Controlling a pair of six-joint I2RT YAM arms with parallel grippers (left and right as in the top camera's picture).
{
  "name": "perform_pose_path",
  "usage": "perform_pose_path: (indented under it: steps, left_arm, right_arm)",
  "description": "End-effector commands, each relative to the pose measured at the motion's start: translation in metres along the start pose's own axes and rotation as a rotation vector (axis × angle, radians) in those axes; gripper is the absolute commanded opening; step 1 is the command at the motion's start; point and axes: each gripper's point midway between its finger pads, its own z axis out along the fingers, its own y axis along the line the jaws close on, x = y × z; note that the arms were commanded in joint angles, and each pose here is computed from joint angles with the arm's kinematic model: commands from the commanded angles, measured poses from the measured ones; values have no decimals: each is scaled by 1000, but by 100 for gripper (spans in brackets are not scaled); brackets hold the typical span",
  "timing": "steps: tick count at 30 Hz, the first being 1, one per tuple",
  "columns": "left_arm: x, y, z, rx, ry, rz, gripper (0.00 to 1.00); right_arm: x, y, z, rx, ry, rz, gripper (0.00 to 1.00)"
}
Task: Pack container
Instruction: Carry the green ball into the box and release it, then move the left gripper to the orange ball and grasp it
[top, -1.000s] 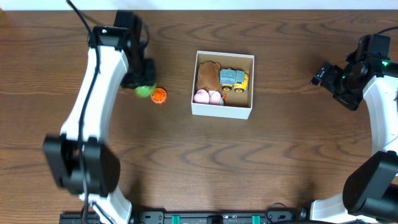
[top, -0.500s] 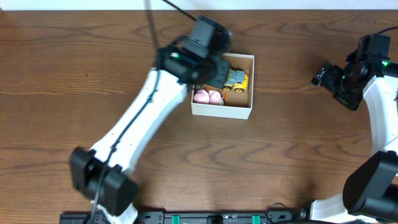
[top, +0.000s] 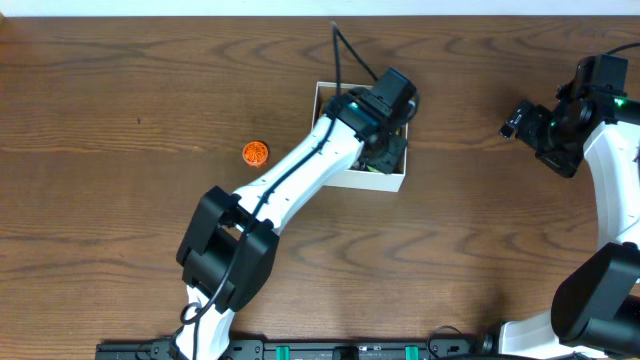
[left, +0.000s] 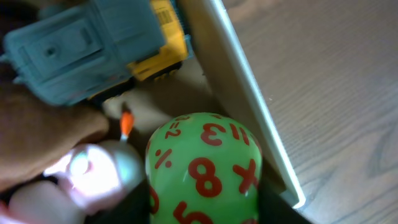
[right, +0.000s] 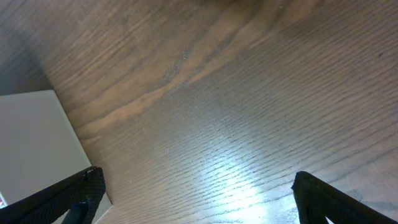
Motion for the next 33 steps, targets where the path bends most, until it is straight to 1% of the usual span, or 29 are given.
perform_pose_path:
  steps: [1, 4, 5, 6, 11, 14, 17, 21, 25, 27, 28, 31, 33]
  left_arm:
    - [5, -10, 5, 9, 16, 34, 61]
    - [2, -9, -2, 7, -1, 33, 73]
    - [0, -8, -6, 7, -10, 31, 79]
    - [-2, -6, -10, 5, -19, 27, 82]
    - [-17, 3, -44, 4, -94, 6, 84]
    - [-25, 14, -74, -5, -158, -14, 84]
    - [-26, 42, -112, -105, -214, -52, 84]
    - [-5, 94, -158, -257, -220, -149, 86]
    - [33, 156, -182, -356, -131, -295, 88]
    - [49, 185, -182, -378, -92, -402, 89]
    - [55, 197, -177, -361, -69, -442, 89]
    - [66, 221, -154, -305, -22, -520, 89]
    - [72, 236, -134, -297, 20, -555, 89]
  right_arm:
    - [-5, 1, -10, -4, -31, 9, 99]
    - [-5, 1, -10, -4, -31, 9, 99]
    - [-5, 1, -10, -4, -31, 9, 99]
    - [-5, 1, -10, -4, -31, 9, 99]
    - [-5, 1, -10, -4, -30, 9, 99]
    - [-5, 1, -10, -4, -30, 9, 99]
    - [-4, 1, -10, -3, -29, 9, 99]
    - [-4, 1, -10, -2, -27, 9, 99]
    - [-4, 1, -10, -3, -27, 10, 99]
    - [-4, 1, -10, -3, -28, 13, 99]
    - [-4, 1, -10, -3, -28, 13, 99]
    - [-5, 1, -10, -4, -29, 21, 99]
    - [-5, 1, -10, -4, -29, 20, 99]
